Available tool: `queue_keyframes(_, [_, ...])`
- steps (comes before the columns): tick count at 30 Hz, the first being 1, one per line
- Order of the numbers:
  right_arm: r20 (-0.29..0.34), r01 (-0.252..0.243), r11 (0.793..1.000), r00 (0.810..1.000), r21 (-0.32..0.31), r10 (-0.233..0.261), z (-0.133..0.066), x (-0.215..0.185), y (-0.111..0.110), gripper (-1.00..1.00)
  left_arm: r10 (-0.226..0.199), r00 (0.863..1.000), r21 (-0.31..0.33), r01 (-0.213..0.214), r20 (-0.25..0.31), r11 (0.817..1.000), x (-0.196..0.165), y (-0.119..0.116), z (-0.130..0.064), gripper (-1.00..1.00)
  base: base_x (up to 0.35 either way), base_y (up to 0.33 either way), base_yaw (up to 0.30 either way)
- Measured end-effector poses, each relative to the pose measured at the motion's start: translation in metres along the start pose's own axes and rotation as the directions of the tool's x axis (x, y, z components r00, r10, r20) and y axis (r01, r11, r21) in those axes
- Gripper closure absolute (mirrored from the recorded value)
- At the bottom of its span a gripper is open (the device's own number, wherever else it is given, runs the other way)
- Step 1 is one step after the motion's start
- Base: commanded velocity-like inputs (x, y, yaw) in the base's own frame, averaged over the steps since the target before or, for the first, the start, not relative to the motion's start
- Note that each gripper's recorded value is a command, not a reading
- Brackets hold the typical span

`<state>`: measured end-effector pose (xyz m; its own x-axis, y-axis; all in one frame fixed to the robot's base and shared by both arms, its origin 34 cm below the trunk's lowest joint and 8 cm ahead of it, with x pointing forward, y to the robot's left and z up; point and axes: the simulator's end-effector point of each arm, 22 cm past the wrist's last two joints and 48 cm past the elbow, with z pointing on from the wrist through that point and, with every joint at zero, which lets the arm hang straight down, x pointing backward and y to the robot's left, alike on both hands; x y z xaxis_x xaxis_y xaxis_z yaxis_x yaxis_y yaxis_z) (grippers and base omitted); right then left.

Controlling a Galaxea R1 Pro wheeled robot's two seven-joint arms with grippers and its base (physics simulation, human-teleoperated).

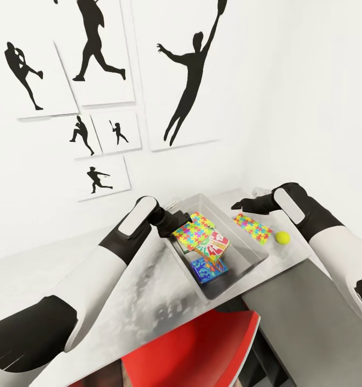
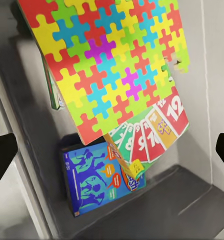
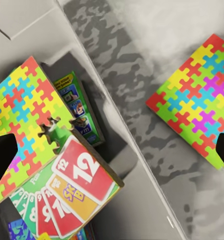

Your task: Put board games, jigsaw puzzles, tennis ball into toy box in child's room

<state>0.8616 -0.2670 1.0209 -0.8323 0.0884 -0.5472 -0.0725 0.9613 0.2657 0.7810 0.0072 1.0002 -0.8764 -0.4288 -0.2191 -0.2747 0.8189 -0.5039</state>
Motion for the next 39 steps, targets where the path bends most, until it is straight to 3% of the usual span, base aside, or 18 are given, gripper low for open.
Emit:
queue_keyframes(6, [0.029,0.002,1.0,1.0,0.013,-0.002,-0.001,-0.011,-0.005,-1.0,0.013,1.0,-0.009,-0.013,-0.009,1.0,0.001,0.001,-0.001,-1.0,0.0,0.0,0.0])
queue_keyframes(17, [0.078,0.038,0.998,0.996,-0.045,-0.034,-0.002,-0.024,0.003,-1.0,0.019,1.0,-0.015,-0.019,-0.016,1.0,0.002,0.003,0.0,-1.0,0.0,0.0,0.0])
queue_keyframes(26, [0.067,0.067,0.997,0.996,-0.038,-0.065,0.006,-0.019,0.002,-1.0,0.016,1.0,-0.021,-0.016,-0.026,1.0,0.003,0.008,0.006,-1.0,0.0,0.0,0.0])
queue_keyframes(39, [0.04,0.072,0.997,0.997,-0.036,-0.071,0.022,-0.007,-0.001,-1.0,0.004,0.999,-0.037,-0.006,-0.048,0.999,0.007,0.018,0.019,-1.0,0.0,0.0,0.0])
